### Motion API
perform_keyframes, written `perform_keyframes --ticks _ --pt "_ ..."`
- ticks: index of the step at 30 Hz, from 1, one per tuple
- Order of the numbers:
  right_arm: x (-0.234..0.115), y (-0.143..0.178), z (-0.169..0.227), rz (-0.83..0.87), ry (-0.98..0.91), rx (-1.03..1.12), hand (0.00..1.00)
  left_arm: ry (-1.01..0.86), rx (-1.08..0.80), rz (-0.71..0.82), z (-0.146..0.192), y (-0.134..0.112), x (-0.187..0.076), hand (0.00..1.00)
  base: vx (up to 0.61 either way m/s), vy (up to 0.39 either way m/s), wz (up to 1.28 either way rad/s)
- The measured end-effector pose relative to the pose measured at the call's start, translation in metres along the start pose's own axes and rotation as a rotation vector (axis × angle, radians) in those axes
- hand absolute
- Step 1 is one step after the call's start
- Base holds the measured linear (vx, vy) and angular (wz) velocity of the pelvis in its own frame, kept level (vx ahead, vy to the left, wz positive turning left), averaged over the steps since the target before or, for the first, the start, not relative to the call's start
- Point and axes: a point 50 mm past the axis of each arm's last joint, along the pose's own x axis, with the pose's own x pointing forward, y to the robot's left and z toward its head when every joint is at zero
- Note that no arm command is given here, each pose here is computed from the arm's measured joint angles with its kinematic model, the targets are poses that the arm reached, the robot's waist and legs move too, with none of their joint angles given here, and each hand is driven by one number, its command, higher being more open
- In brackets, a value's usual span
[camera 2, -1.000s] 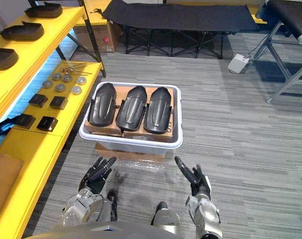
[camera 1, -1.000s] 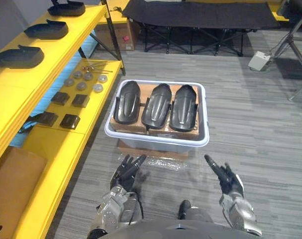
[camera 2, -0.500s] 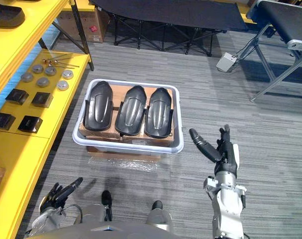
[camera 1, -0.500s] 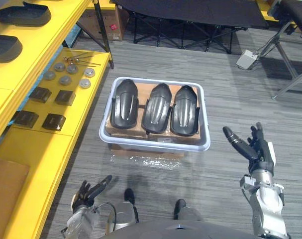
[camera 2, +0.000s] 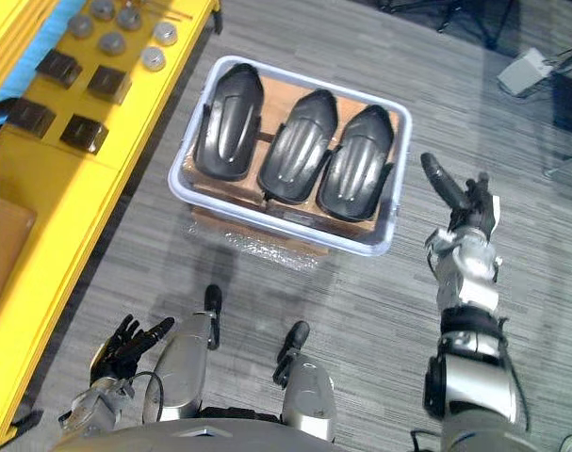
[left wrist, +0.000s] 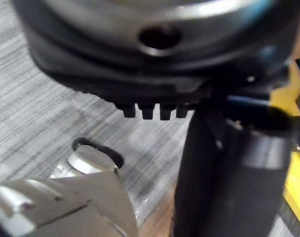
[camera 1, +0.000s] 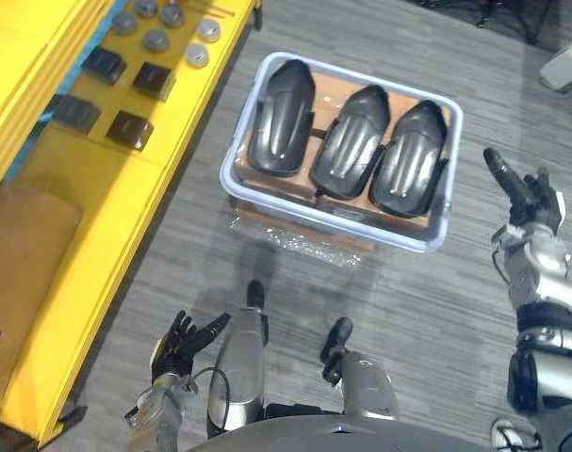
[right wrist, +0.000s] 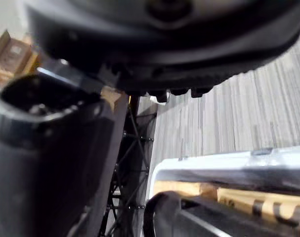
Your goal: Walk over and take three plastic housings, then place them on the shelf
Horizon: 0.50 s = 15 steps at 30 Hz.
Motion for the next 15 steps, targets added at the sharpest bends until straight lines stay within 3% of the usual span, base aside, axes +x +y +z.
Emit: perform_keyframes --ticks 6,15 --pt "0.02 0.004 0.058 -0.012 -0.058 -0.124 1.0 -0.04 -0.024 -0.081 0.001 -0.026 0.005 1.0 -0.02 0.038 0.17" --pt "0.025 -0.021 0.058 -0.196 0.123 -0.234 1.0 -0.121 -0.108 -0.17 0.014 -0.054 0.011 1.0 -0.04 0.009 0.1"
